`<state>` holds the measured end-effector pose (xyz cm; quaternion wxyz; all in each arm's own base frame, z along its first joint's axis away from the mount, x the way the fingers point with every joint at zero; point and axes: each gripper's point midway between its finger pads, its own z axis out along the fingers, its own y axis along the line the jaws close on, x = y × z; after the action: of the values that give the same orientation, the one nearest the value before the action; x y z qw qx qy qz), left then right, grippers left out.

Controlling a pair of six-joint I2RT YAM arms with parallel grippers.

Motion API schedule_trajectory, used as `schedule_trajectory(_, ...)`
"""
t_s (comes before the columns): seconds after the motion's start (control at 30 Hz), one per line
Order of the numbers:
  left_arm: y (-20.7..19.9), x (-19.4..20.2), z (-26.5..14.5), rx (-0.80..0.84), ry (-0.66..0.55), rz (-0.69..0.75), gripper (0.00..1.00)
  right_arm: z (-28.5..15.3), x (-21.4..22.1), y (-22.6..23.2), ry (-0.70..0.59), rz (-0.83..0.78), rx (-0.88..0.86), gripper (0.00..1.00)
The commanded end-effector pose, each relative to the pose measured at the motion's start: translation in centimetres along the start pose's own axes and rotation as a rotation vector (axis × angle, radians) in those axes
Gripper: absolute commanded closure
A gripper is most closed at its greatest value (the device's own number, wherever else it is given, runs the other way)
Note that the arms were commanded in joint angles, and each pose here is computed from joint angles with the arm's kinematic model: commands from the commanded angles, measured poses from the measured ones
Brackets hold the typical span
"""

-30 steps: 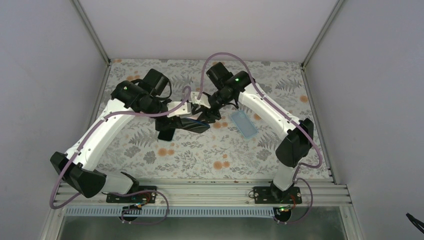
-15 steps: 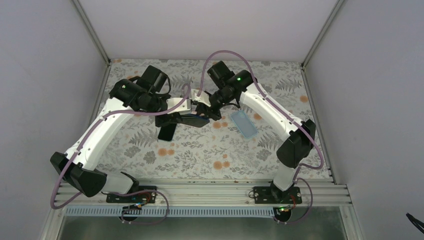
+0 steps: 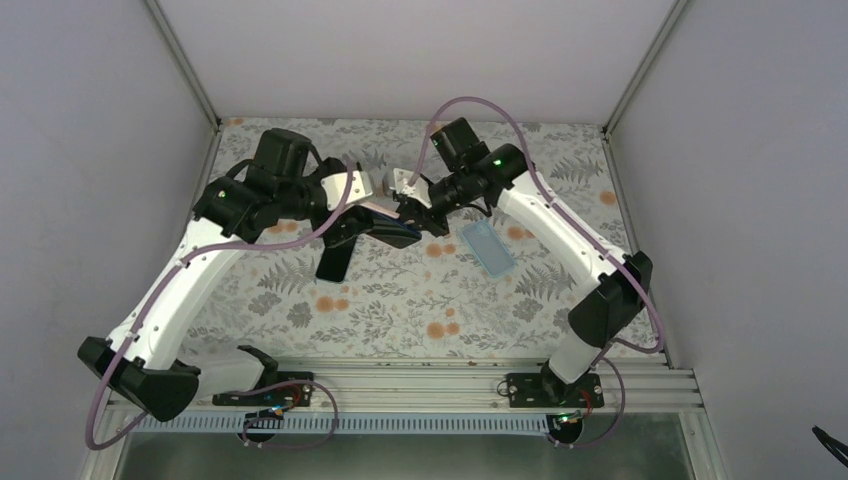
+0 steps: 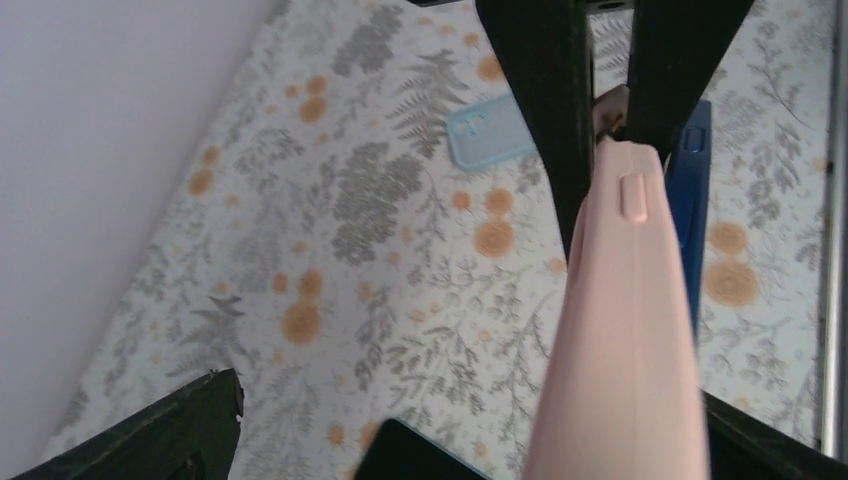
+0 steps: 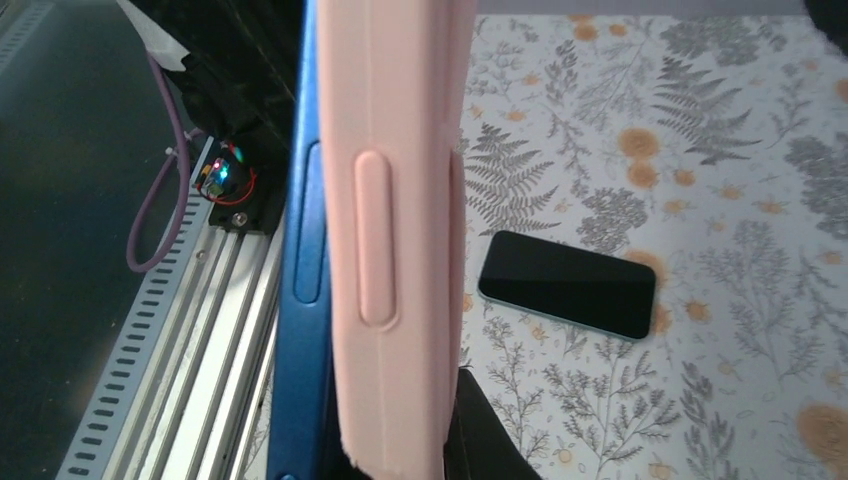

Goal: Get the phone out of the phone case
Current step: Remove the phone case from the phone.

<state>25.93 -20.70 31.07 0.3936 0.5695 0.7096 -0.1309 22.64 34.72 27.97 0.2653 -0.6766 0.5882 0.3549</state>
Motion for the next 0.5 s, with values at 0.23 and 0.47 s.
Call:
schedule_trajectory(0.23,4.1,-4.2,-6.7,-0.344,-0.217,0.039,0.00,-3.7,-1.3,-4.6,-0.154,0.146,0.238,0.96)
schedule_trajectory(0.47,4.4,-4.4,-6.0,-0.347,-0.227,0.078,0.00,-6.9,-3.2,-12.2,-0.246,0.285,0.500,0.97)
